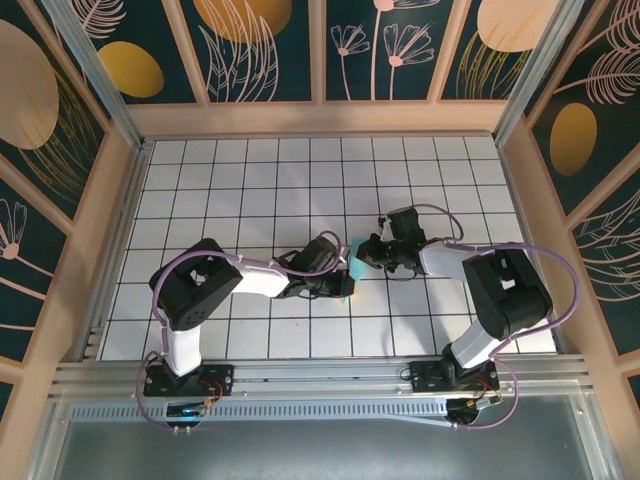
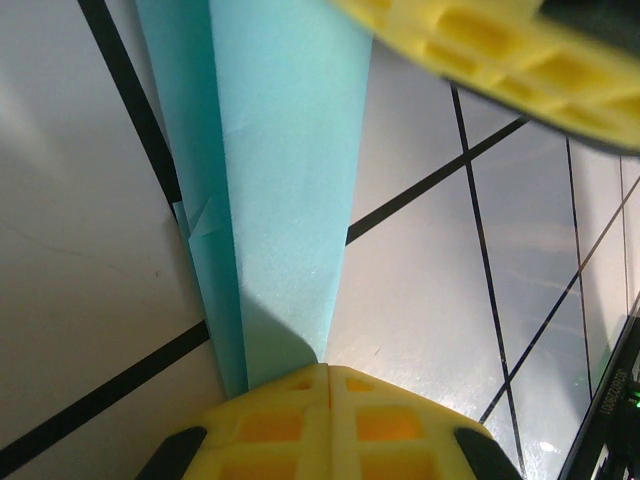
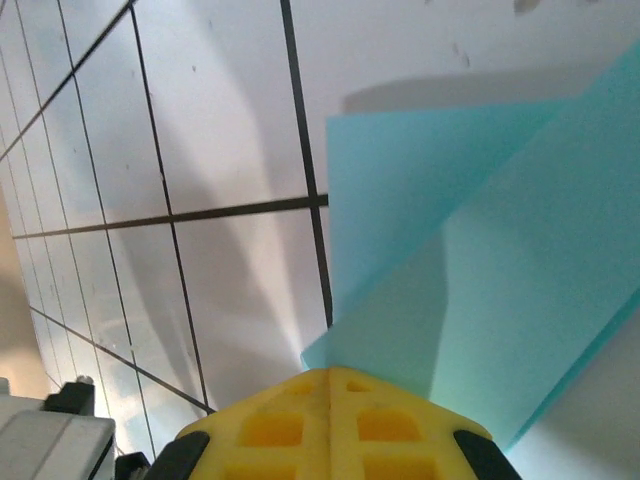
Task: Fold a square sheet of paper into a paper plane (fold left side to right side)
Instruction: Fold the wing for the fifth time at the center of the table.
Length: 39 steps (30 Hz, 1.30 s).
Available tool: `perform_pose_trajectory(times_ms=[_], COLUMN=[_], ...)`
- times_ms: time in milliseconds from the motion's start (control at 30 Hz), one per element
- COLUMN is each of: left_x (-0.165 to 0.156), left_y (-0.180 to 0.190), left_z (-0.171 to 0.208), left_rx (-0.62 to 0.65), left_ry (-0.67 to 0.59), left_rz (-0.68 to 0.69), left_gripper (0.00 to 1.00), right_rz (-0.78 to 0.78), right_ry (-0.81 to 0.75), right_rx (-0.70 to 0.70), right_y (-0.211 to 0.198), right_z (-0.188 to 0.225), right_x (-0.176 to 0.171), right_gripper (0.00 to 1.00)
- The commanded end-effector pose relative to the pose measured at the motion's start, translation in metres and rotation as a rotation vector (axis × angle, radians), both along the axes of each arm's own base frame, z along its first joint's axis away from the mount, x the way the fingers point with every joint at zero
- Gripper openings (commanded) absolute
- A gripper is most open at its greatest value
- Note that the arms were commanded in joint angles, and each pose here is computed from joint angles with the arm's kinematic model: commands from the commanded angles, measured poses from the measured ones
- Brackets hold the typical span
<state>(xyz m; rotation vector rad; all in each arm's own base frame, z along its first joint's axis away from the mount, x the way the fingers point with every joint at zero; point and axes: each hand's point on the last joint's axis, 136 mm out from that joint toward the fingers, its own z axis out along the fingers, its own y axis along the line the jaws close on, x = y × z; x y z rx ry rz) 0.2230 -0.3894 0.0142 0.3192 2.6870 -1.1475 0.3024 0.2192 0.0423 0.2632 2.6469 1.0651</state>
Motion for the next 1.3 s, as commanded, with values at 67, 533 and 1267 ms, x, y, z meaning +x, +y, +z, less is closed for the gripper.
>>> perform_pose_trajectory(times_ms=[67,533,1267], left_x=[-0.014,0.007,0.017], left_y=[0.028,-0.003,-0.013], left_z=[-0.038,0.021,-0.001], left_rx=[0.137,-0.025,0.0], left_ry=[0.074,0.026,0.039], left_rz=[0.027,-0.002,-0.06], left_gripper=[0.0,0.0,0.0], right_rz=[-0.024,-0.027,-0.028], right_ry=[-0.005,0.102,0.11], right_rx=[-0.054,-0.066,-0.1], right_y=[-0.013,-0.026,-0.031], right_z=[-0.008,-0.049,-0.051], right_x=[0.011,-0.006,-0.012], right_gripper=[0.0,0.0,0.0])
